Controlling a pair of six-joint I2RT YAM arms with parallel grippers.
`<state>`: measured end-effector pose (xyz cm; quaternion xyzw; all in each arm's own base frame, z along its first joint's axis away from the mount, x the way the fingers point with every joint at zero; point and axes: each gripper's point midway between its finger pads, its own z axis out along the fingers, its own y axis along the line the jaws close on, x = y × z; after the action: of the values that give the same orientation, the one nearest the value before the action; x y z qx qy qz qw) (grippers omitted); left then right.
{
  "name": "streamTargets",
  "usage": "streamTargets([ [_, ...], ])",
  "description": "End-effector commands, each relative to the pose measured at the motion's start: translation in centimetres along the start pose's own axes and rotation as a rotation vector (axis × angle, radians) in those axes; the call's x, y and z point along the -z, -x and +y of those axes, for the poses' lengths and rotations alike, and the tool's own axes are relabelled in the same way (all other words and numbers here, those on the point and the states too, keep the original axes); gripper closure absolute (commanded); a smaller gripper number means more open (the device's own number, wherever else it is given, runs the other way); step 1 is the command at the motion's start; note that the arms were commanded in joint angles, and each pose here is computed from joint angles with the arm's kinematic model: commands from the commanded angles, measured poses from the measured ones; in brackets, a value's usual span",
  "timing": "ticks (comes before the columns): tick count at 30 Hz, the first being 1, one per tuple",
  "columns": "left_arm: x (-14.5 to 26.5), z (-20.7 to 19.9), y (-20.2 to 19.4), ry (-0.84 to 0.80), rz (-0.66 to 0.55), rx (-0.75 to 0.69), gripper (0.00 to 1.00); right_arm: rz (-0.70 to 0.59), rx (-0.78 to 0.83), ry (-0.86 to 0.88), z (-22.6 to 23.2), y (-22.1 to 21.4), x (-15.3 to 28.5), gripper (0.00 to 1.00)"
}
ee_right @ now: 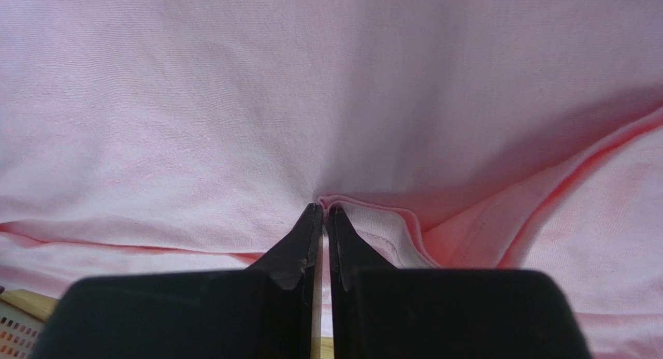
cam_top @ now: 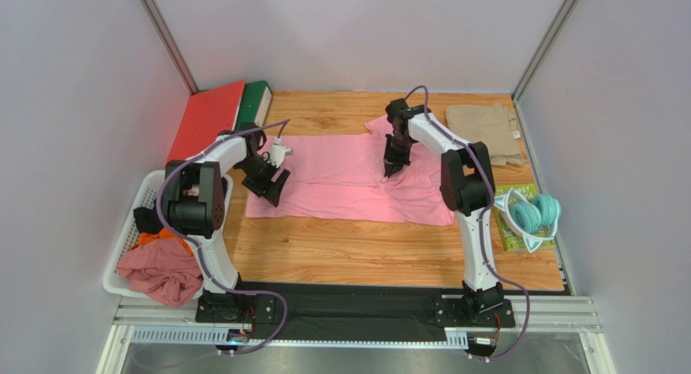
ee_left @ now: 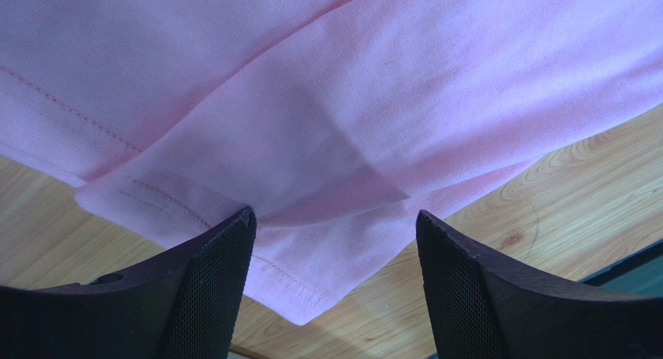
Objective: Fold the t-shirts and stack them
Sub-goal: Fold the flattened tshirt in 1/3 of the way
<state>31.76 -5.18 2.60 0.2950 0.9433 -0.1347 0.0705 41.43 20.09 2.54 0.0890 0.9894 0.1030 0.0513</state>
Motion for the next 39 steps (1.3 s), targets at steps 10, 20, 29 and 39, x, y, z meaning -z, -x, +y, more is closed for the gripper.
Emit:
streamTargets([
  [10, 0.3, 0.4, 0.5, 0.012, -0.026, -0.026, 0.18, -0.131, 0.040, 0.042, 2.2, 1.7, 5.4, 0.95],
  [20, 0.3, 0.3, 0.6, 0.007, -0.029, -0.023, 0.18, -0.134, 0.072, 0.123, 4.2, 2.2, 4.5, 0.95],
  [29, 0.5, 0.2, 0.5, 0.006, -0.027, -0.026, 0.18, -0.109, 0.081, 0.120, 4.0, 3.3, 1.9, 0.47],
  [39, 1.4, 0.0, 0.6, 0.010, -0.034, -0.034, 0.18, -0.166, -0.046, 0.119, 0.1, 5.6, 6.8, 0.00],
])
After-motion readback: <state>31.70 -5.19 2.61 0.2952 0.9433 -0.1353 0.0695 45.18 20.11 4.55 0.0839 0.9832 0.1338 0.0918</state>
